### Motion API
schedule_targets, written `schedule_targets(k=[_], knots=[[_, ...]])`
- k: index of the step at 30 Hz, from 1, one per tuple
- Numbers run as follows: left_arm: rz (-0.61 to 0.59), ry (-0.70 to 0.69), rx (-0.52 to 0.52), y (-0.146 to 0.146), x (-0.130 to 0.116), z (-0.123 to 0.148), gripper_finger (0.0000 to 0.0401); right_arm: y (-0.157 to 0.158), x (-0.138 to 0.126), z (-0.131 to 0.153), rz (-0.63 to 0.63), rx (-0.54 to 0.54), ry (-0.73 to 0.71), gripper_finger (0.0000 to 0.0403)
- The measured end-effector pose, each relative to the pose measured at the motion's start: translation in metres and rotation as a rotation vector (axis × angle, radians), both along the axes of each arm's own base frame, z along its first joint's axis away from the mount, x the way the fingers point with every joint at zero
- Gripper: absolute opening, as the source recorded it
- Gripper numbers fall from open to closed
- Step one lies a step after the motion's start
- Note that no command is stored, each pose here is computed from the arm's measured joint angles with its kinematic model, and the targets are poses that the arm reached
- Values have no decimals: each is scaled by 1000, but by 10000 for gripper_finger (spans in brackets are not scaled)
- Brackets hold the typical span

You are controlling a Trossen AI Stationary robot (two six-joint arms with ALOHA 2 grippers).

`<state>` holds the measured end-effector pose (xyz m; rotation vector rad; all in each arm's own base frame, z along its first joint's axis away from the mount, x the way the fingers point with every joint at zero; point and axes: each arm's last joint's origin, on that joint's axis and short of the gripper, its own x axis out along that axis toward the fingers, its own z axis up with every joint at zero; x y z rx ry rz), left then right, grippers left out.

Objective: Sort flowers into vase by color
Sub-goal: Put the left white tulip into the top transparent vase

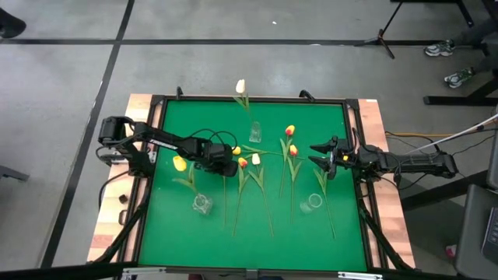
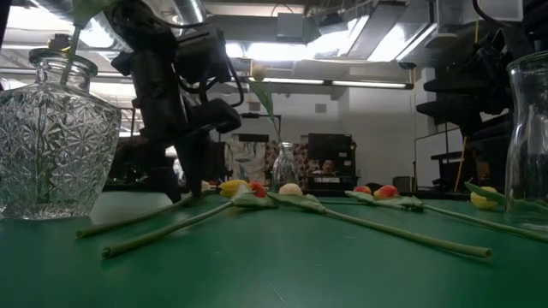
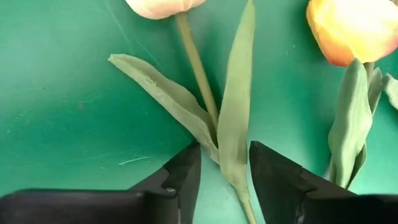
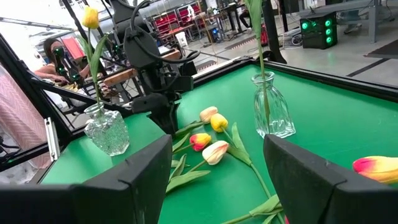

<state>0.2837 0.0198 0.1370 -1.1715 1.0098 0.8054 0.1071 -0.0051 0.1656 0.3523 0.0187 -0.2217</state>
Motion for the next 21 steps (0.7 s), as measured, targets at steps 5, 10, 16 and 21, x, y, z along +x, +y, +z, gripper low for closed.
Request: schedule_targets(k=[5, 10, 16, 21], knots=[[25, 4, 5, 0, 0, 0, 93, 0, 0, 0, 0, 0, 0, 253], [32, -4, 19, 1, 1, 0, 58, 0, 0, 0, 1, 0, 0, 253], [32, -5, 18, 1, 0, 0, 21, 0, 0, 0, 9, 1, -1, 253], [8, -12, 15, 1, 1, 1, 3, 0, 0, 0, 9, 1, 0, 253]])
